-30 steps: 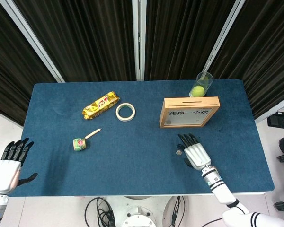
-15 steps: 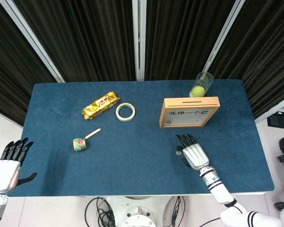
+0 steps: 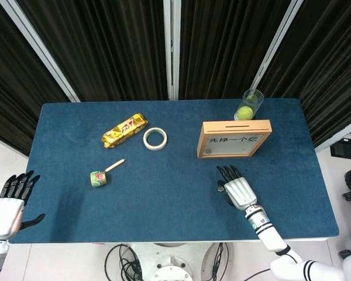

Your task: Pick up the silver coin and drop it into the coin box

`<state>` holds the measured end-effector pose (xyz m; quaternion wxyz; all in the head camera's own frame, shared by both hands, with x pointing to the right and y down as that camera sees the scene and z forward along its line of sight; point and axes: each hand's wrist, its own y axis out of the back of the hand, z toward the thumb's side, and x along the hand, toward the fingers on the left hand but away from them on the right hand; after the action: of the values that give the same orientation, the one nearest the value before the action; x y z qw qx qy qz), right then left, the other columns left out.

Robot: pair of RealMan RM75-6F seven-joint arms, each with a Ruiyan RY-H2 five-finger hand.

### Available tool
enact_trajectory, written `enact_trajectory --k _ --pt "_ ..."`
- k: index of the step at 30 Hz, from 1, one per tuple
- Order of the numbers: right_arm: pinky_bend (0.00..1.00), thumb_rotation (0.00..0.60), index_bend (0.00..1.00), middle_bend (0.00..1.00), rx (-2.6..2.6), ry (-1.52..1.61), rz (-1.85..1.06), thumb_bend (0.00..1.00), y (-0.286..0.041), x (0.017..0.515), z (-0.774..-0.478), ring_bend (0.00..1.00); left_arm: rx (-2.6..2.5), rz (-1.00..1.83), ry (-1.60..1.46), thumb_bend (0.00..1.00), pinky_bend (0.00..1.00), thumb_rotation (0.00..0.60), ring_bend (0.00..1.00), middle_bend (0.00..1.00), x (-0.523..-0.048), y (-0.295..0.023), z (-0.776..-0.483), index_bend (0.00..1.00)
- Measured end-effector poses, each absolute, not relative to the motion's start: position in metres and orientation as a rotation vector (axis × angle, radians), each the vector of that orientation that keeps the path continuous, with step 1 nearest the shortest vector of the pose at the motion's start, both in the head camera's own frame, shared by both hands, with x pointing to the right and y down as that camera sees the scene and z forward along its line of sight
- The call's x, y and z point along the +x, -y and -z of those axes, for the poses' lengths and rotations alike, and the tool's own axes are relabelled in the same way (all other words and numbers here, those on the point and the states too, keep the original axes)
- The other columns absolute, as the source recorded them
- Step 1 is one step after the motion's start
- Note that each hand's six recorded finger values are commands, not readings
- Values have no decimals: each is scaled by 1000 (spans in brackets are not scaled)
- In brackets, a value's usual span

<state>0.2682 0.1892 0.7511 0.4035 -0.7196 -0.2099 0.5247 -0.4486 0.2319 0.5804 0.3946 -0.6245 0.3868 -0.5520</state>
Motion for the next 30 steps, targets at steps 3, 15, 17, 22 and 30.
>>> enact_trajectory --k 3,15,17,22,30 --pt "0 600 453 2 -1813 532 -1327 304 -189 268 -752 0 -1585 1402 -981 98 0 600 0 0 -449 -232 -581 78" --pt "0 600 570 7 -1794 540 -1324 319 -189 269 -752 0 -1584 1402 -984 98 0 600 0 0 -450 -233 -581 78" --pt "0 600 592 7 -1791 541 -1325 321 -189 269 -752 0 -1585 1401 -983 98 0 600 0 0 -450 -233 -581 78" --pt "0 600 626 9 -1786 545 -1332 326 -189 272 -753 0 -1586 1401 -983 98 0 600 0 0 -450 -232 -581 78" --pt "0 600 628 11 -1781 552 -1328 326 -189 272 -752 0 -1587 1402 -984 98 0 600 0 0 -450 -233 -581 78"
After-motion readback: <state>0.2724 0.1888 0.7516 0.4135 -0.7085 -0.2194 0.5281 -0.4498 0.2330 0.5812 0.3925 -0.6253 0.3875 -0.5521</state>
